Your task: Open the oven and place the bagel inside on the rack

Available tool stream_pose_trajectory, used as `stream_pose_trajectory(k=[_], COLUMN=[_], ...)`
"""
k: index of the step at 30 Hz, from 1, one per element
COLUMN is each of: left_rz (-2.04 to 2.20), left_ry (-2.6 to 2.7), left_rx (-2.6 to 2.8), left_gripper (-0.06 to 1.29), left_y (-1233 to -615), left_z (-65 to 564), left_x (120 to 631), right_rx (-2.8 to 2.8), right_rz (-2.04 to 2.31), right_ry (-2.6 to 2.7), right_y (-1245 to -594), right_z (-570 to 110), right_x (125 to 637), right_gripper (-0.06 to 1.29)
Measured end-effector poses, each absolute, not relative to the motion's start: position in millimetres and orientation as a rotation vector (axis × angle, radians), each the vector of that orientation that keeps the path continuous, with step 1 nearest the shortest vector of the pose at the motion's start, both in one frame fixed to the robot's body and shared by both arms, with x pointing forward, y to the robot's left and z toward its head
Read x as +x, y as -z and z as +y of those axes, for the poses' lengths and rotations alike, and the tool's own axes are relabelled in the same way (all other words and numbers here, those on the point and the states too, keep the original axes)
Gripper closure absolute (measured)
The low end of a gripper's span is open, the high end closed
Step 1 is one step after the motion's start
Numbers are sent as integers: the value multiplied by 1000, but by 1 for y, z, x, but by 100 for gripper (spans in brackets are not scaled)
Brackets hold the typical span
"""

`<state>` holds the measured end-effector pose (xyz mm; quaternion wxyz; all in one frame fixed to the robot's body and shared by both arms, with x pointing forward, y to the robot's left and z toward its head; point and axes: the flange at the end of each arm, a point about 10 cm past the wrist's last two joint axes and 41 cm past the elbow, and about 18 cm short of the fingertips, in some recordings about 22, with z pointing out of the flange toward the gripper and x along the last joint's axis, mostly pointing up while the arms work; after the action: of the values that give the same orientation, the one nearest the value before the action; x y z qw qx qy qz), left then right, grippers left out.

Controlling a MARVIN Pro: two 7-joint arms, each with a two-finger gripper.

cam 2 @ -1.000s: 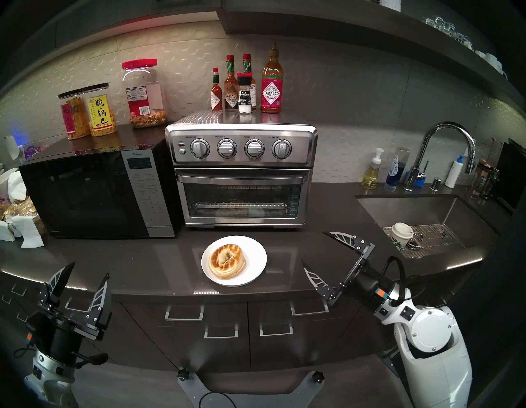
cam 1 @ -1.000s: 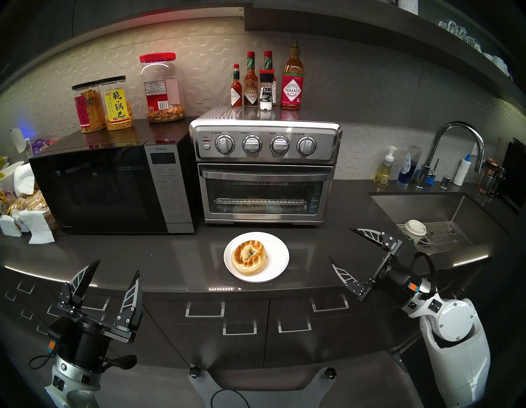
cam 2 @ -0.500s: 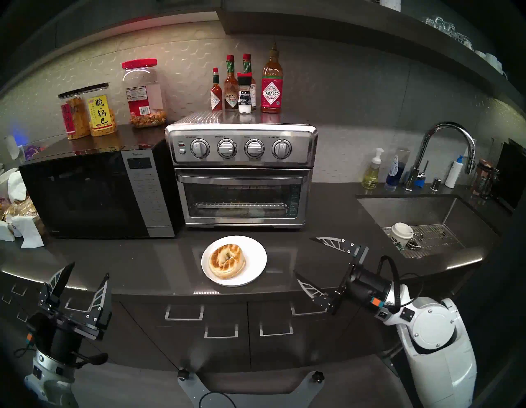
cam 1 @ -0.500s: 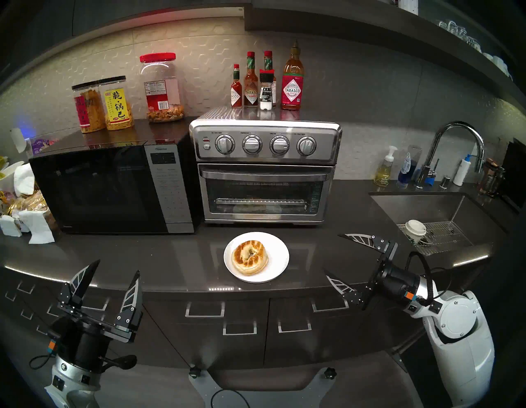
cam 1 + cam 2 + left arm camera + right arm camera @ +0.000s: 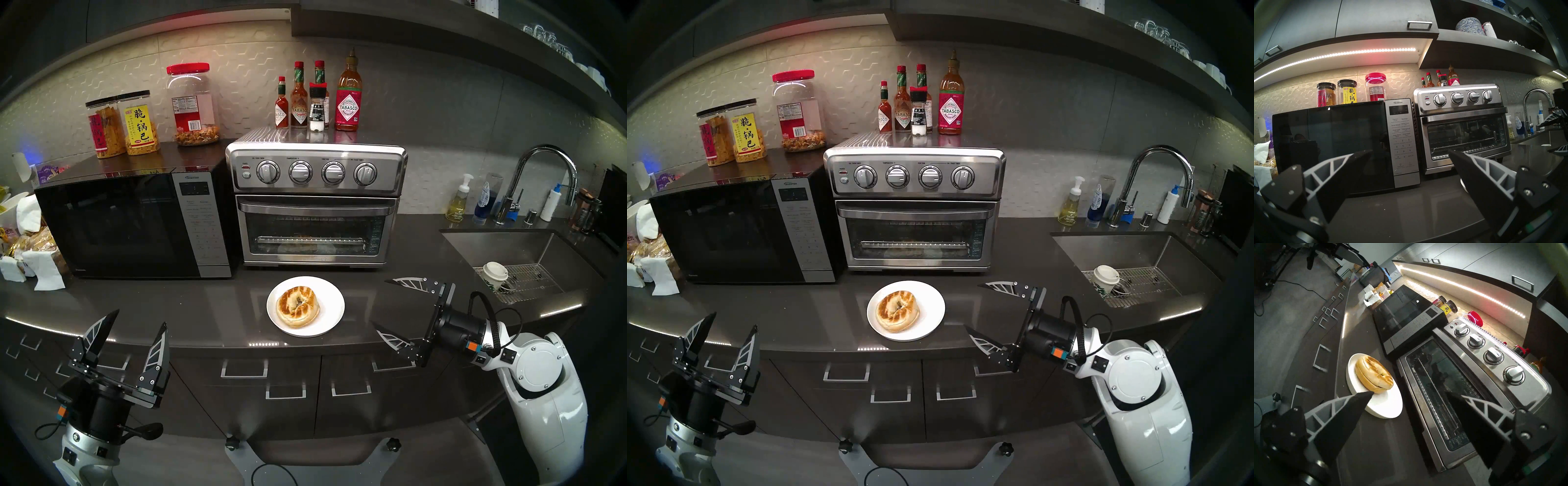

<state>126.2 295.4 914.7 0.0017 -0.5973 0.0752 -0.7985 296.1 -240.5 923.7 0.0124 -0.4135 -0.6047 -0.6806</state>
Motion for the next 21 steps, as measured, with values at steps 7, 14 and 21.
stream_pose_trajectory(k=[7,14,21], left_rz=[236,236,236], left_ry=[2506,2506,2506], left_rx=[-1874,-1874,-1874], left_gripper=[-4,-4,-4], left_y=[-915,-915,-915], left_z=[295,295,295], left_x=[126,126,126], right_rx=[-1279,-1251,-1196], right_rz=[-1958,-2040,-2112], right_ry=[2101,2086,2086], right_y=[-926,-924,-930], right_z=[-233,-221,-211], right_x=[300,302,304], right_gripper=[-2,-2,-2])
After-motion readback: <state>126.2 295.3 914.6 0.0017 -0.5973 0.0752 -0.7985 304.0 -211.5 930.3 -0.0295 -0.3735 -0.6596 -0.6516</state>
